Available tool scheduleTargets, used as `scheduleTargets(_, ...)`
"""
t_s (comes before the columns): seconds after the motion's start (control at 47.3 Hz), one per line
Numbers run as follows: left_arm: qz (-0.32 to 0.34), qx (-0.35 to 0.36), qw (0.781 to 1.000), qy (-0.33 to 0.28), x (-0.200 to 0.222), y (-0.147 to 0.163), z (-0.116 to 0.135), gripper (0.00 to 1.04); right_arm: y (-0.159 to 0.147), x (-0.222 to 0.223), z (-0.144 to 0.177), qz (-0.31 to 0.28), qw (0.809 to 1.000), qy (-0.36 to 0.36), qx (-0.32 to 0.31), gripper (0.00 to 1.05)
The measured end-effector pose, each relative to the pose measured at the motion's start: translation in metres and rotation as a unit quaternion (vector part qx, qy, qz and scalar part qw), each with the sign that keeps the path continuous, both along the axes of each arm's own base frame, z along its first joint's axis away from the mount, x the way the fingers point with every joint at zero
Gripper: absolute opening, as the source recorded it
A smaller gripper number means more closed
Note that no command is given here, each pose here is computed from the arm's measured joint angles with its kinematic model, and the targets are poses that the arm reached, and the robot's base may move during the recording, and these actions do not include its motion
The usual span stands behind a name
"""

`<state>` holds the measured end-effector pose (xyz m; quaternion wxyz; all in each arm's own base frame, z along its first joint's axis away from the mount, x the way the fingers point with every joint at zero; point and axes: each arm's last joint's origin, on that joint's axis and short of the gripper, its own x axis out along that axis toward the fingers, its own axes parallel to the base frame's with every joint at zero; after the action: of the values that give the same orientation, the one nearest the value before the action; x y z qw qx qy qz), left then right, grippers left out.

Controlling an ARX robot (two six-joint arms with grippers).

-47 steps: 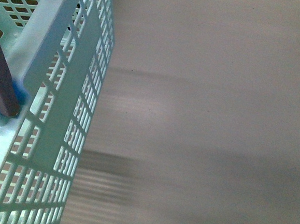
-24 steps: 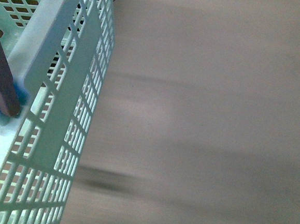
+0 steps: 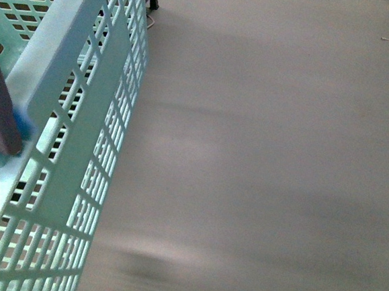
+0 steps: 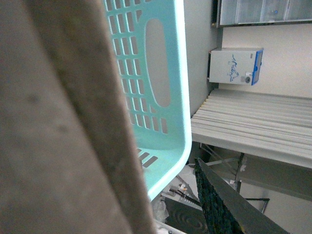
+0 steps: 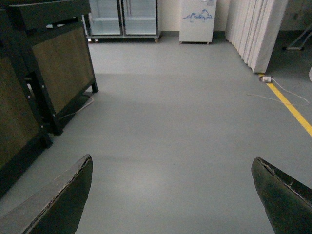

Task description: Pick lemon and mango into basket

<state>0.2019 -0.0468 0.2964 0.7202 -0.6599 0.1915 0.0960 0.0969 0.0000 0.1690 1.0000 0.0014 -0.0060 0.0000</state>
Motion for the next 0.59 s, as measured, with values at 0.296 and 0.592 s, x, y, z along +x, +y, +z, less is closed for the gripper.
scheduleTargets(0.296, 0.000, 0.000, 1.000, -0.001, 0.0000, 0.0000, 0.0005, 0.29, 0.0000, 0.0000, 0.0000, 0.000, 1.000, 0.000, 0.000, 0.96)
scheduleTargets(0.592, 0.000, 0.000, 1.000, -0.001, 0.0000, 0.0000, 0.0005, 0.29, 0.0000, 0.0000, 0.0000, 0.000, 1.000, 0.000, 0.000, 0.96)
